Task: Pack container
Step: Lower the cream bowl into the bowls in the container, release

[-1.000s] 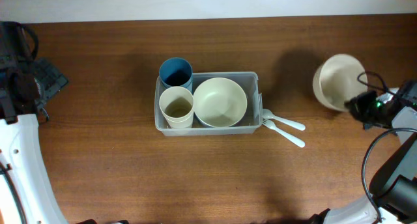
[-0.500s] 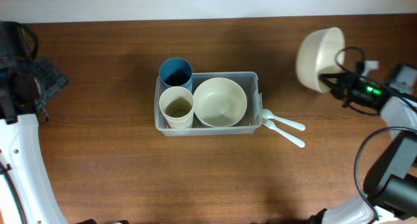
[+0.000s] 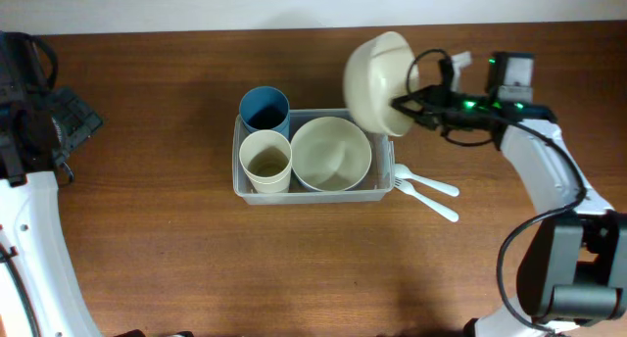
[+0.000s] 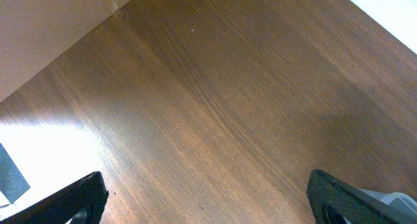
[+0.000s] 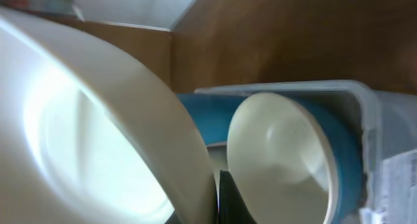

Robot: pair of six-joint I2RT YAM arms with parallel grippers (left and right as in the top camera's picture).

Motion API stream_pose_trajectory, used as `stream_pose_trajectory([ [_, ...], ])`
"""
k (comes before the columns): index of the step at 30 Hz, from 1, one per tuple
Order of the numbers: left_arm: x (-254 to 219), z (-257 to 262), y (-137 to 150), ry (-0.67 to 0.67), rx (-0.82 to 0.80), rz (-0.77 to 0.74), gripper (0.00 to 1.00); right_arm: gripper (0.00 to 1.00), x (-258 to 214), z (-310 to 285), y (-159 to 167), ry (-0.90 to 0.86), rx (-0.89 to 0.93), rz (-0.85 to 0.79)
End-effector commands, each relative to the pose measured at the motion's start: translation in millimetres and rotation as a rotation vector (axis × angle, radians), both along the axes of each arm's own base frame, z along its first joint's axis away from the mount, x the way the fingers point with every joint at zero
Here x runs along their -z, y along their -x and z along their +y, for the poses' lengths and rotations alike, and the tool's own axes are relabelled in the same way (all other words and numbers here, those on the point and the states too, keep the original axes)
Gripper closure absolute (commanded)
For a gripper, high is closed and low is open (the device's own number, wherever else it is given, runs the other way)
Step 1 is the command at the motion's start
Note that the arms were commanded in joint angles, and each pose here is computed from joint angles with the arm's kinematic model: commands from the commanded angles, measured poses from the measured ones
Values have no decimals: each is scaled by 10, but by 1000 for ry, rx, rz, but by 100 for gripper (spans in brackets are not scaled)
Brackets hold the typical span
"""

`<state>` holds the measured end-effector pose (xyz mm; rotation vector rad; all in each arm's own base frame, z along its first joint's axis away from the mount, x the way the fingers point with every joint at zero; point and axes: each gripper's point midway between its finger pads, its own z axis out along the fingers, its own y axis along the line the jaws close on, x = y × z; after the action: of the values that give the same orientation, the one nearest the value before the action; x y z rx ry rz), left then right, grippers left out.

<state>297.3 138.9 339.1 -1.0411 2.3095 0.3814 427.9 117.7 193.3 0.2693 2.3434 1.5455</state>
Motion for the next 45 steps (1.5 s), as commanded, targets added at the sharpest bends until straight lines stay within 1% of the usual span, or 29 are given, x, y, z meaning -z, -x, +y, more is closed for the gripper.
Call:
stream_pose_trajectory([
  [1, 19, 12, 1, 7, -14, 1, 0, 96, -10, 60, -76, 165, 47, -39],
  [6, 20, 12, 2, 7, -14, 1, 0, 96, 237, 83, 25, 377, 41, 1],
  [8, 20, 12, 2, 7, -14, 1, 0, 96, 311, 101, 68, 436, 30, 8],
  [14, 20, 12, 2, 7, -14, 1, 0, 96, 415, 249, 157, 526, -13, 1],
  [23, 20, 12, 2, 7, -14, 1, 0, 96, 613, 371, 308, 712, -53, 8],
  [32, 20, 12, 2, 7, -14, 1, 0, 96, 668, 371, 299, 793, -40, -6],
  [45, 20, 12, 2, 7, -14, 1, 0, 96, 657, 373, 255, 799, -42, -33],
])
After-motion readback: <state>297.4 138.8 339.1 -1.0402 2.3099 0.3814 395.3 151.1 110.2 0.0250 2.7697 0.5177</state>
